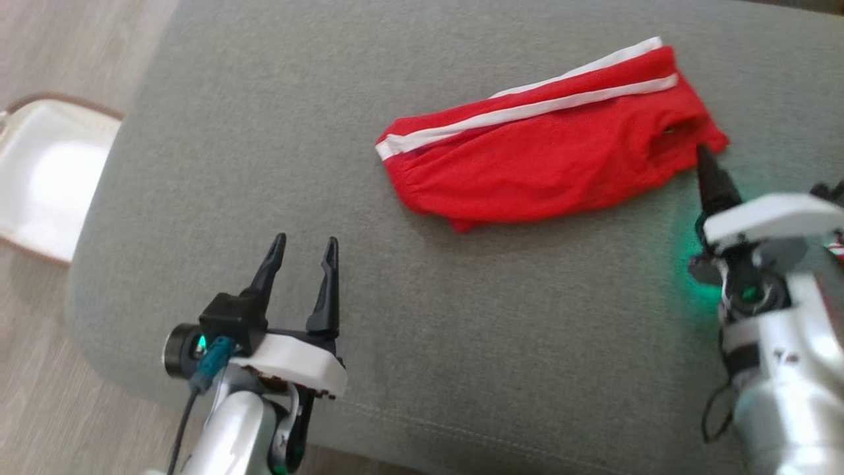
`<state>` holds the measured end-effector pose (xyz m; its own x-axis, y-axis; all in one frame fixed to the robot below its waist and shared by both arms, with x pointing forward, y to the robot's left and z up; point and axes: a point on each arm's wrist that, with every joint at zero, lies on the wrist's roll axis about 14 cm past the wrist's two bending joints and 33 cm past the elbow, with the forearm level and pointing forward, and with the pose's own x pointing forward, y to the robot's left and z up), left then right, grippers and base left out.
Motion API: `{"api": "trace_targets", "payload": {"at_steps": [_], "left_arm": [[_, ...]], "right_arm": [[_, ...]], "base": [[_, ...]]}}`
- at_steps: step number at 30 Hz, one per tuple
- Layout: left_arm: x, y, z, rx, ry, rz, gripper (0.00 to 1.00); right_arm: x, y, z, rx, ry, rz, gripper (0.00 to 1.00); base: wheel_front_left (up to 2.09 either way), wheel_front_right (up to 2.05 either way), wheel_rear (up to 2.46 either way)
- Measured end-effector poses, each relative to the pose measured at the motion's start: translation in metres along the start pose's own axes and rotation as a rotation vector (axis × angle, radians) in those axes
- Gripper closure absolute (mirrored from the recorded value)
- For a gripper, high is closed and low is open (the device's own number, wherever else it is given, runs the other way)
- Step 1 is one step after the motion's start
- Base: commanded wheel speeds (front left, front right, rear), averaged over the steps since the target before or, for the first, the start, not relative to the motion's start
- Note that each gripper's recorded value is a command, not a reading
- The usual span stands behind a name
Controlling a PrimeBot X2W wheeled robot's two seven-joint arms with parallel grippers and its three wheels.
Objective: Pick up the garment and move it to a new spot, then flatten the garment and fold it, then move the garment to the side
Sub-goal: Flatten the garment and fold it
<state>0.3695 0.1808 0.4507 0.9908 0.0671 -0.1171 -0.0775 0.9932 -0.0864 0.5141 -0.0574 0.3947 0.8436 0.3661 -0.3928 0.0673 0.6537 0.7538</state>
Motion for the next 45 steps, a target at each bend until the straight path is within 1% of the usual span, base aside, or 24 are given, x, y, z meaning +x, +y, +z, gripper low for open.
{"api": "trace_targets", "payload": {"at_steps": [4,9,14,17,19,23,30,38,40,45], "left_arm": [[-0.002,0.002,-0.005,0.006,0.017,0.010,0.00],[0.003,0.003,-0.005,0.014,0.019,0.015,0.00],[0.009,-0.003,-0.005,0.020,0.021,0.001,0.00],[0.011,-0.004,-0.005,0.023,0.020,-0.003,0.00],[0.012,-0.006,-0.005,0.025,0.020,-0.012,0.00],[0.011,-0.007,-0.005,0.022,0.019,-0.010,0.00],[0.010,-0.010,-0.001,0.012,0.008,-0.012,0.00],[0.008,-0.018,0.007,0.001,-0.018,-0.034,0.00],[0.007,-0.020,0.009,0.000,-0.023,-0.039,0.00],[0.006,-0.016,0.008,-0.015,-0.019,-0.023,0.00]], "right_arm": [[0.019,0.012,0.001,0.053,0.025,0.016,0.00],[0.034,0.018,0.002,0.123,0.037,0.028,0.00],[0.043,0.019,0.003,0.142,0.039,0.030,0.00],[0.046,0.019,0.003,0.136,0.044,0.027,0.00],[0.049,0.018,0.002,0.111,0.055,0.016,0.00],[0.053,0.014,0.003,0.075,0.056,-0.020,0.00],[0.047,0.006,0.004,0.019,0.057,-0.087,0.00],[0.031,-0.005,0.008,0.010,0.047,-0.152,0.00],[0.027,-0.010,0.011,-0.008,0.037,-0.166,0.00],[0.029,-0.013,0.010,-0.008,0.043,-0.179,0.00]], "base": [[0.00,0.00,0.00],[0.00,0.00,0.00],[0.00,0.00,0.00],[0.00,0.00,0.00],[0.00,0.00,0.00],[0.00,0.00,0.00],[0.00,0.00,0.00],[0.00,0.00,0.00],[0.00,0.00,0.00],[0.00,0.00,0.00]]}}
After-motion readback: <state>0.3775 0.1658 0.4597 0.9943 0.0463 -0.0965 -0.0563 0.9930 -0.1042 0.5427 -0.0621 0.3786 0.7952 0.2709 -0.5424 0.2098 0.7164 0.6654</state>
